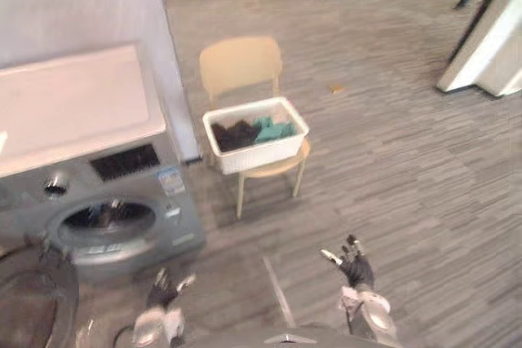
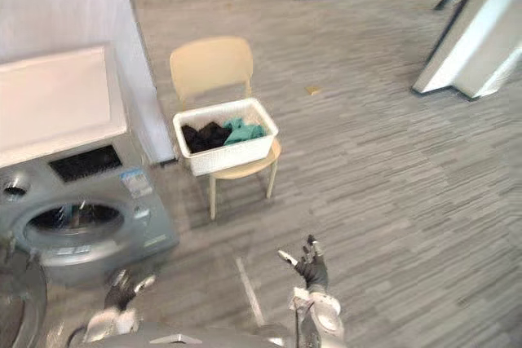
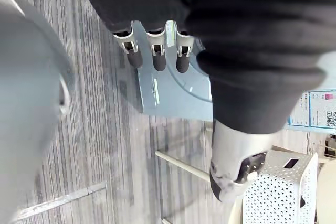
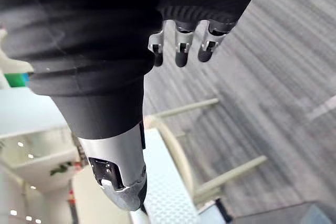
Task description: Pick up the laundry basket with both hands and put the clothes into the washing machine.
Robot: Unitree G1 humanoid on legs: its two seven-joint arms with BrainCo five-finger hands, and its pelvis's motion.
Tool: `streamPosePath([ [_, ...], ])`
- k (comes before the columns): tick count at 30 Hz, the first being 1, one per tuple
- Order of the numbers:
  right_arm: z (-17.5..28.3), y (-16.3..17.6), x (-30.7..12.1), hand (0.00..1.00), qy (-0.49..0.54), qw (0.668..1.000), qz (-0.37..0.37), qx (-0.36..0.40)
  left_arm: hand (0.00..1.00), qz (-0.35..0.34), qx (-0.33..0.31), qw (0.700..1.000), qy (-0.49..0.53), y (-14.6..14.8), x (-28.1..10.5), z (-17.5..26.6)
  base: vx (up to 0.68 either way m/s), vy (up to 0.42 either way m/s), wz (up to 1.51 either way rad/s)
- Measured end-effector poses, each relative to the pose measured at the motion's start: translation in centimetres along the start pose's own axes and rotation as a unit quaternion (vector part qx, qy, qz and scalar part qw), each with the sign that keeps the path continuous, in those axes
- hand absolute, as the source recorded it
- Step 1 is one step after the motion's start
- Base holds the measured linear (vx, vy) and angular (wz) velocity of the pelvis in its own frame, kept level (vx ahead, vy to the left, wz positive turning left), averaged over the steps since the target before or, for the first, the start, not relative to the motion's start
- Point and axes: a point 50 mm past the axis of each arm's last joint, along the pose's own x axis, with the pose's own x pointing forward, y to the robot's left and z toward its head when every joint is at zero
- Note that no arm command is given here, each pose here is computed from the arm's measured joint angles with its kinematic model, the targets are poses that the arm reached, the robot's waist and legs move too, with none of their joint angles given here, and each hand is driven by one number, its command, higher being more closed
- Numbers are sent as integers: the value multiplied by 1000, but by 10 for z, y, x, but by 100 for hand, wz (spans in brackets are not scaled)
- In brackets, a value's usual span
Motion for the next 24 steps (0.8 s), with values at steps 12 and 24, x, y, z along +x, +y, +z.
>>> streamPosePath([
  [12,59,40,12,0,-130,991,28,-17,0,-30,26,999,12,-18,3,0,43,29,-45],
  [24,85,4,8,0,-181,982,-25,-47,0,-92,85,992,6,-55,5,5,243,-256,48],
])
